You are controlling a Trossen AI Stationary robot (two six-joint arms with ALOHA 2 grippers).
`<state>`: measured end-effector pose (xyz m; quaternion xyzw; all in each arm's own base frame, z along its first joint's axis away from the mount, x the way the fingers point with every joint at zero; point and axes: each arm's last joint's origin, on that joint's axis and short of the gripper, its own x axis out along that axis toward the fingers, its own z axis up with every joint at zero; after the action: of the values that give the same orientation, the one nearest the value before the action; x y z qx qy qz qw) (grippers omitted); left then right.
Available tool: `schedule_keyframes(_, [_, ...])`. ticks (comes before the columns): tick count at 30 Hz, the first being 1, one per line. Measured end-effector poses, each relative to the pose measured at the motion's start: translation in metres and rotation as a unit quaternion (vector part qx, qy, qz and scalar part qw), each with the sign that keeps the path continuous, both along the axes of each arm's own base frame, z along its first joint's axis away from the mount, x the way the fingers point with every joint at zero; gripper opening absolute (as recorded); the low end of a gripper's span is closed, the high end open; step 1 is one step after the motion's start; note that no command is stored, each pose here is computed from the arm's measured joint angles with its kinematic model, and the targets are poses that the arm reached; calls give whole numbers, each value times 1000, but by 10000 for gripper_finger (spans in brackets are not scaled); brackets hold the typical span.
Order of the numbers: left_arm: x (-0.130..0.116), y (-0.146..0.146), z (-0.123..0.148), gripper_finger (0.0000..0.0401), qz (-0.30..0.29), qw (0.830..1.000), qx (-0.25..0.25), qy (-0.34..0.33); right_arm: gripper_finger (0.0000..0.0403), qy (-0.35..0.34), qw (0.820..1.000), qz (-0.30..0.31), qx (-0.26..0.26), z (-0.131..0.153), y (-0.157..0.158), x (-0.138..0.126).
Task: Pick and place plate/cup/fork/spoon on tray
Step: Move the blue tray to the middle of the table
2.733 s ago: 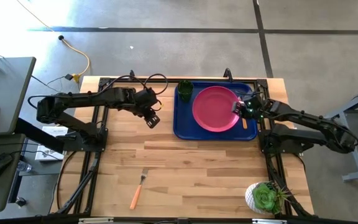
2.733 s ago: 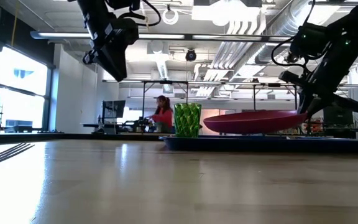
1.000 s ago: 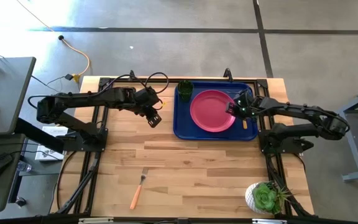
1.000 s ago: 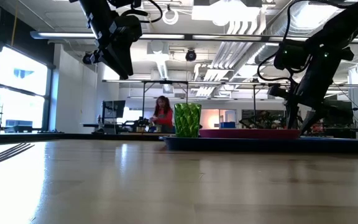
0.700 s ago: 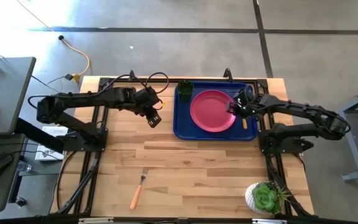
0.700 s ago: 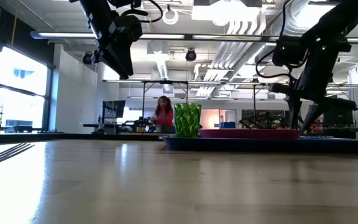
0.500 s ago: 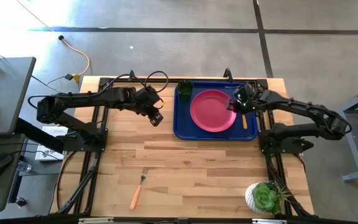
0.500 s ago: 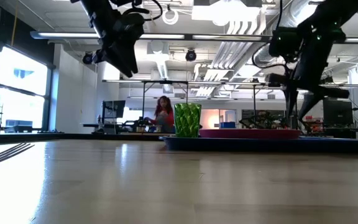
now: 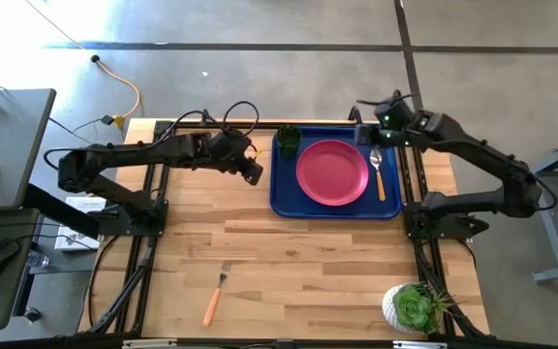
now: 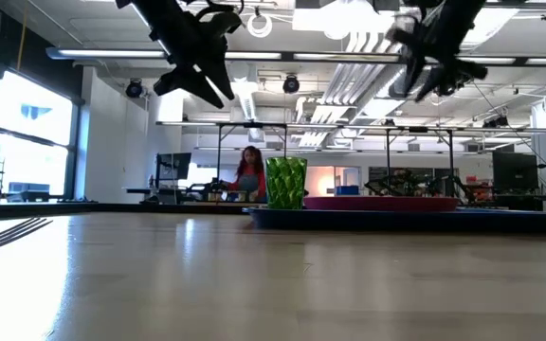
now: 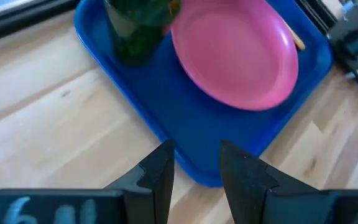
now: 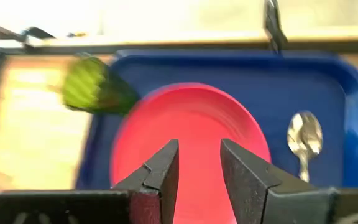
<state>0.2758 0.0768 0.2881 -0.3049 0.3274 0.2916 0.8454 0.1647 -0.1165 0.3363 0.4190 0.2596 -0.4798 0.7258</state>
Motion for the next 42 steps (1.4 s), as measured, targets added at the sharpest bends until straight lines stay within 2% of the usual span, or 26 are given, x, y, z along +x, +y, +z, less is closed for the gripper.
schedule_keyframes(7, [7,13,-16,137,18,999,-16,28,110,-38,997,45,-49,45,15,2])
schedule_keyframes(10, [11,16,-25,156,19,999,-20,44,110,-46,996,59,-56,55,19,3])
schedule_keyframes(14, [16,21,-37,180,43,996,-55,51,110,-54,993,80,-71,65,24,3])
schedule_keyframes(18, [22,24,-49,190,65,994,-67,63,110,-53,991,96,-79,68,27,4])
schedule_keyframes(30, [50,33,-94,184,123,985,-102,64,110,-38,985,137,-95,68,31,6])
schedule_keyframes(42, [66,38,-132,184,149,979,-119,75,110,-26,982,154,-106,68,31,6])
